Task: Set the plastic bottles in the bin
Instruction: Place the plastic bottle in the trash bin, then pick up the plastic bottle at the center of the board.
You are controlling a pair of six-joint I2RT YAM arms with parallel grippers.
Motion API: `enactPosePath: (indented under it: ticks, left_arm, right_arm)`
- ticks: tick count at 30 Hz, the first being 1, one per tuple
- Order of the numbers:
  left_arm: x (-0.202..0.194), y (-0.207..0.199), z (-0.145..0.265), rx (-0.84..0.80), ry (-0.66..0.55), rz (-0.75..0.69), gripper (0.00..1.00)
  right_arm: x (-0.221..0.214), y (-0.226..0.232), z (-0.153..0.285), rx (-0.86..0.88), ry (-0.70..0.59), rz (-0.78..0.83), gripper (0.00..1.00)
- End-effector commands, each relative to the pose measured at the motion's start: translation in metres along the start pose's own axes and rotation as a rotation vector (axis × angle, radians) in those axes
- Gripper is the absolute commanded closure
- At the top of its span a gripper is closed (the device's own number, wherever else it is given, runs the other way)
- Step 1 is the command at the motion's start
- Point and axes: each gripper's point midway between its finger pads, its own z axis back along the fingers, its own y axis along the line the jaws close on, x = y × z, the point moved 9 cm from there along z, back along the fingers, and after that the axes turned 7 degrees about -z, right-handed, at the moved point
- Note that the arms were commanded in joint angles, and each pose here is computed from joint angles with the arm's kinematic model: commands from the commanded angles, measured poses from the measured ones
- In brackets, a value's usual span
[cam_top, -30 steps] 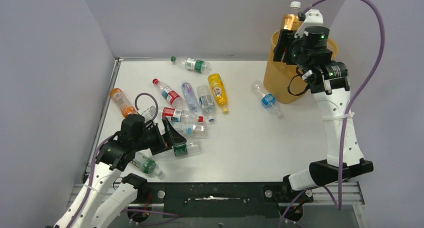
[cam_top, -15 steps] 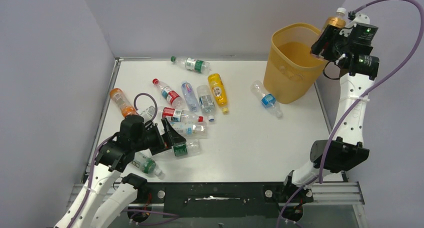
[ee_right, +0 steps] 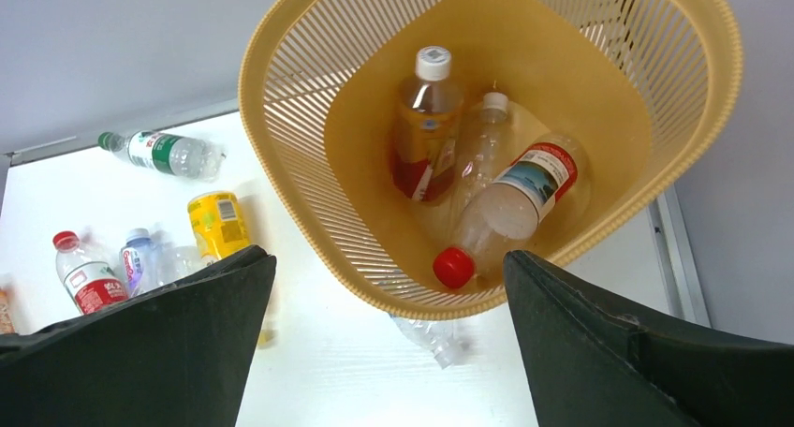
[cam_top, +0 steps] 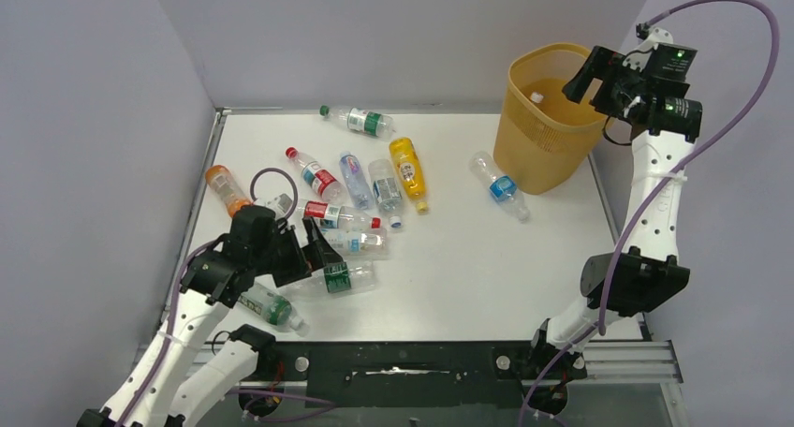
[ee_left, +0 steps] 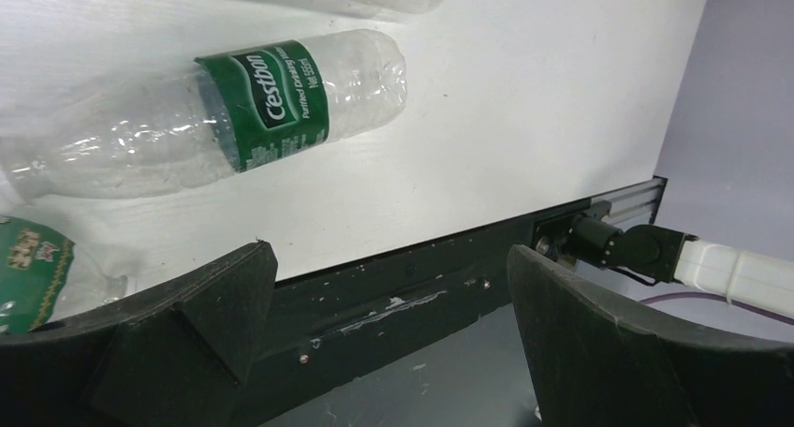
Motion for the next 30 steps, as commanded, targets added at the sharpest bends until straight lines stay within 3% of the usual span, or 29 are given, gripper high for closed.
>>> enactPosePath:
  ticks: [1,8,16,22,30]
  left_arm:
    - [0.016,-0.006,0.016,0.065,-0.064,-0.099,0.03]
    - [0.024,0.004,0.017,0.191,-0.072,-0.215,0.03]
    - [0.034,0.011,0.004,0.226,-0.068,-0.363,0.03]
    - [0.038,0.006,-0.016,0.211,-0.042,-0.425,0.02]
    - [0.03,-0.021,-0.054,0.213,0.084,-0.536,0.03]
  right_arm:
    - [-0.001,0.027,0.035,0.071,-0.037,0.034,0.02]
    - [-0.042,0.076,0.061,0.139,0.019,0.097,0.02]
    - [-0.085,0.115,0.103,0.267,0.064,0.119,0.02]
    - [-0.111,0.127,0.127,0.335,0.104,0.128,0.02]
    - [-0.135,0.124,0.131,0.337,0.156,0.142,0.02]
